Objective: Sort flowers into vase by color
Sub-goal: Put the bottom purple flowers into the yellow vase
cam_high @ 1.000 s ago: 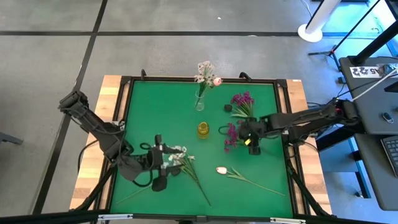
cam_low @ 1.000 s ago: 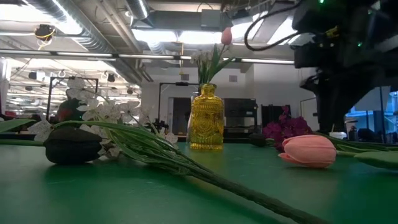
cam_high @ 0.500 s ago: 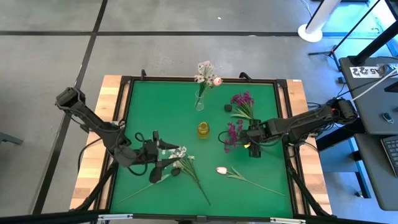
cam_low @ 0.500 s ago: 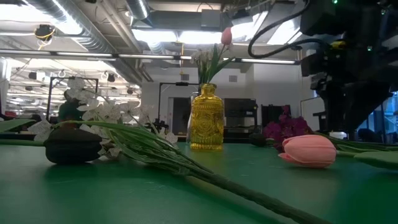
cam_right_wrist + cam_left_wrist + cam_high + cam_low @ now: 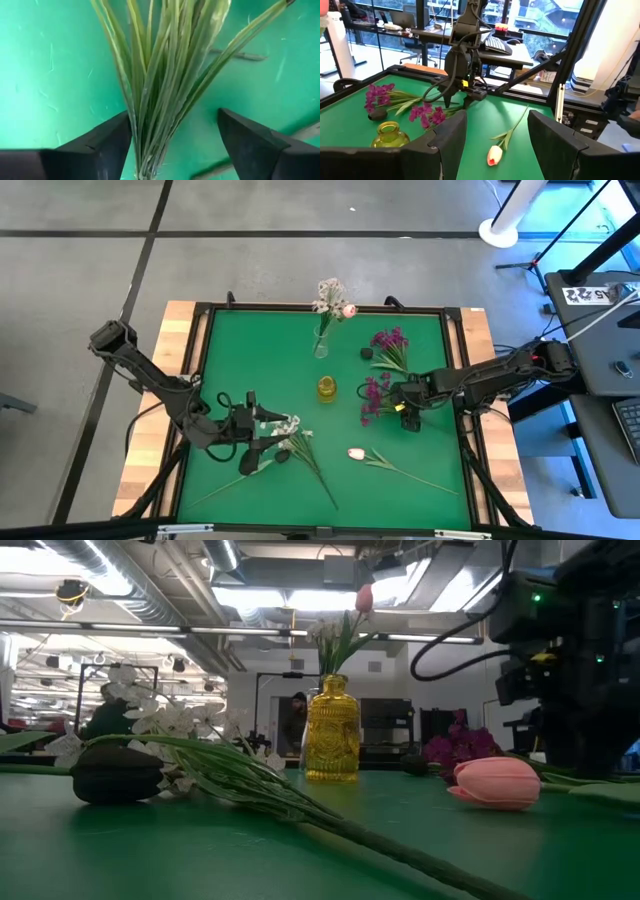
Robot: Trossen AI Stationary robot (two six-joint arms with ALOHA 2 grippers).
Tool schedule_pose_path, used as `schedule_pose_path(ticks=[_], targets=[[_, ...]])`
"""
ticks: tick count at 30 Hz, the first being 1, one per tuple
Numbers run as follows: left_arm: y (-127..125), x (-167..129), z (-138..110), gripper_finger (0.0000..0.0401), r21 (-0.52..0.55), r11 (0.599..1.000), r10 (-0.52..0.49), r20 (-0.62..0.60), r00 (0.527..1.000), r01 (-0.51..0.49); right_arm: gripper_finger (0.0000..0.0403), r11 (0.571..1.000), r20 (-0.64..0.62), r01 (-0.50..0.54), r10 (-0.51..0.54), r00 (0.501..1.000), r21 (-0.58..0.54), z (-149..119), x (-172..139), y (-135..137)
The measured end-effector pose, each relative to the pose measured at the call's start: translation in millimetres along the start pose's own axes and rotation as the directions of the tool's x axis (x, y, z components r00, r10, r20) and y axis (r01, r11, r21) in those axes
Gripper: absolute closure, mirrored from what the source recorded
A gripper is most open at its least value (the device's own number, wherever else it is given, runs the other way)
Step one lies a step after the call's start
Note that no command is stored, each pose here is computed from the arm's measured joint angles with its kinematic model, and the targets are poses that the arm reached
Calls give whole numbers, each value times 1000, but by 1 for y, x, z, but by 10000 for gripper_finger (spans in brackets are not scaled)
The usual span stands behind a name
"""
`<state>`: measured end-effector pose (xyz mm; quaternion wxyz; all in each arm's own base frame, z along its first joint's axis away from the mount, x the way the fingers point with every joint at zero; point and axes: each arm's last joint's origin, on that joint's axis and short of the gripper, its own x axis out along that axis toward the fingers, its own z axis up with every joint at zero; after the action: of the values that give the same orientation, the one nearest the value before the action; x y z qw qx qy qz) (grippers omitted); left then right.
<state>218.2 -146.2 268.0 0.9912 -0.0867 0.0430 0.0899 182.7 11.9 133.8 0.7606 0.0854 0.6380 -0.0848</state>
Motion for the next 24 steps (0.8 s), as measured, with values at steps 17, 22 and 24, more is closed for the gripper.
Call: schedule_pose_path(ticks=[17, 22, 24], targets=[[0, 0, 0, 195, 0, 1000, 1, 0, 1000, -1, 386, 997, 43, -73, 73, 996, -4, 7, -3, 4], [0, 0, 0, 195, -1, 1000, 7, 2, 1000, -7, 374, 993, 118, -115, 113, 987, 8, 10, -11, 5], [0, 0, 0, 195, -2, 1000, 8, 2, 1000, -8, 376, 990, 159, -138, 134, 978, 9, 14, -19, 6]])
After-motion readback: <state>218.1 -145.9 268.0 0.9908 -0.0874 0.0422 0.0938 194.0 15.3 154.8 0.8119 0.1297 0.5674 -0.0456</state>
